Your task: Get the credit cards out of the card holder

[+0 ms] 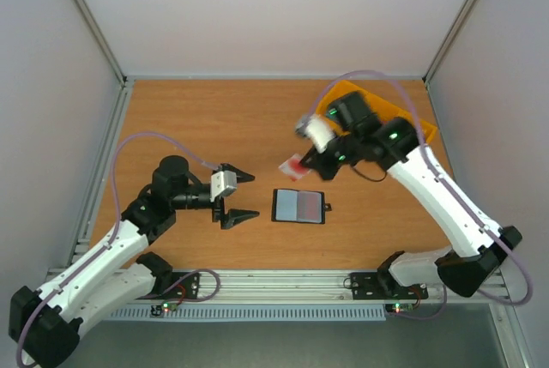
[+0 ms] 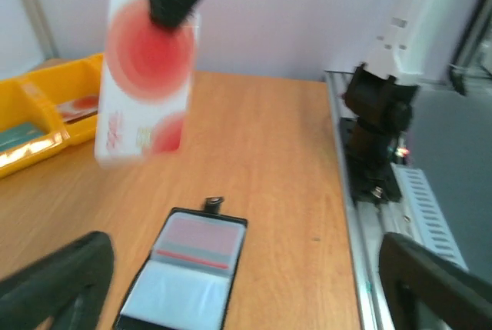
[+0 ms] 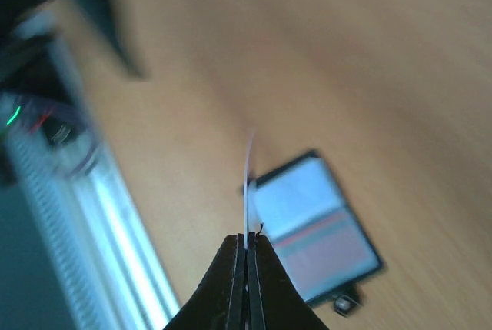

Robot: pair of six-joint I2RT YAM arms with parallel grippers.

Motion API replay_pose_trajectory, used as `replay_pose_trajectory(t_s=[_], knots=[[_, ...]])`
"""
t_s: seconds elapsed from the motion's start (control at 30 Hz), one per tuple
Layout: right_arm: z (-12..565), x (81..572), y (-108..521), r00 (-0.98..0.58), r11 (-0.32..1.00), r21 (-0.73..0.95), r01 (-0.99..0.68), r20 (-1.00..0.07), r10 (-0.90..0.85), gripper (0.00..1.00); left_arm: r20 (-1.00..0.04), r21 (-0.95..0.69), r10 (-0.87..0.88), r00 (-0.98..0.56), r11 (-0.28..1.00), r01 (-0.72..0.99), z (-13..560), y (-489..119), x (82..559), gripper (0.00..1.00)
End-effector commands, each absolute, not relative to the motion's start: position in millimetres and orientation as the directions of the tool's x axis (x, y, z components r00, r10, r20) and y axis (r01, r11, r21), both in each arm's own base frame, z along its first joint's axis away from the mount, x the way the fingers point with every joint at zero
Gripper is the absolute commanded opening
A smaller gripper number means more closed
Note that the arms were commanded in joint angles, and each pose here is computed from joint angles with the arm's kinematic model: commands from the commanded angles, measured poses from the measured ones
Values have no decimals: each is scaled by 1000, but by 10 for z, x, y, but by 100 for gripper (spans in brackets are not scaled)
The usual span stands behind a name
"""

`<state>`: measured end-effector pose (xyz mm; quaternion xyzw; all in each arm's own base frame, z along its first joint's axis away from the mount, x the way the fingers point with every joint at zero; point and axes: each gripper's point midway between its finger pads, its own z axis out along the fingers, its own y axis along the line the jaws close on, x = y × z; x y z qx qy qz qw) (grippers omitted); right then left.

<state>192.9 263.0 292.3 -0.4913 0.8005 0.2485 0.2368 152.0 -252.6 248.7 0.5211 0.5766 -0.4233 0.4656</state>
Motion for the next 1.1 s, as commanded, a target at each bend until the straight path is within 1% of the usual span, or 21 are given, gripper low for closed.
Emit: replay_pose_trajectory(t_s=[0.0,0.07,0.1,0.13,0.17,0.2,0.27,0.37,0.43,0.53,0.63,0.8,1.07], knots=[[3002,2825,1818,-706,779,313,-544,-673,-222,1,-993,-9,112,-47,316,949,2653,-2451,1859,99],[2957,3222,1304,-747,840,447,-309,-660,77,1,-991,-47,101,-93,387,921,2582,-2393,1963,99],[2909,3366,1059,-745,825,530,-195,-627,227,1,-987,-79,91,-131,433,898,2522,-2350,2029,99],[2875,3531,764,-710,798,597,-89,-599,369,1,-985,-96,86,-152,463,881,2469,-2314,2068,99],[2792,3672,446,-660,738,673,45,-534,528,1,-979,-132,71,-191,490,861,2413,-2279,2103,99],[2690,3790,262,-621,697,708,112,-497,605,1,-975,-150,65,-213,515,844,2351,-2243,2132,99],[2506,4021,-4,-563,640,743,196,-449,694,1,-967,-179,49,-251,572,800,2242,-2151,2203,99],[2248,4349,-247,-518,595,751,286,-401,755,1,-946,-248,-4,-325,655,713,2085,-1965,2320,99],[2177,4558,-356,-499,599,739,308,-410,763,1,-935,-283,-38,-352,677,679,2027,-1873,2358,99],[2060,4820,-478,-490,602,719,347,-408,770,1,-947,-258,-42,-317,688,679,2080,-1819,2400,99],[1829,4989,-586,-481,589,695,413,-383,789,1,-956,-233,-35,-291,694,682,2082,-1805,2424,99],[1574,5121,-615,-505,586,670,456,-347,790,1,-956,-237,-37,-290,680,694,2084,-1833,2419,99],[1316,5171,-556,-561,617,625,479,-323,762,1,-957,-231,-33,-287,685,691,2062,-1829,2436,99]])
